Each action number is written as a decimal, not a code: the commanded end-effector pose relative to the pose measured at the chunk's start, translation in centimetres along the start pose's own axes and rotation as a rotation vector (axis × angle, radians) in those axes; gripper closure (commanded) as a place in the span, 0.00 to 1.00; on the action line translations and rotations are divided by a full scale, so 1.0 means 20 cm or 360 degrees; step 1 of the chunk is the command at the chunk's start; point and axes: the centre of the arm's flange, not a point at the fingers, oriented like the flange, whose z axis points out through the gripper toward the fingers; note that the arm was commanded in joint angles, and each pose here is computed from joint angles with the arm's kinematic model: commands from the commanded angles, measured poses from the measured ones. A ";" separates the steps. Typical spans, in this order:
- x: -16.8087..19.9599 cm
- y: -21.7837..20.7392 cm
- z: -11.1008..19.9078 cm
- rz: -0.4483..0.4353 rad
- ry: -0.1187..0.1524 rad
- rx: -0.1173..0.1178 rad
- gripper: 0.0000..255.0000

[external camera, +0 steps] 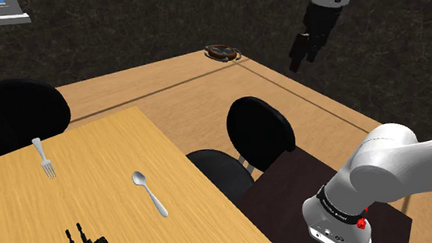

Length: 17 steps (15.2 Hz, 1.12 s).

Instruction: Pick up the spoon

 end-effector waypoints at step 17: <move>0.19 -0.87 0.58 -0.0013 0.0081 -0.0042 0.00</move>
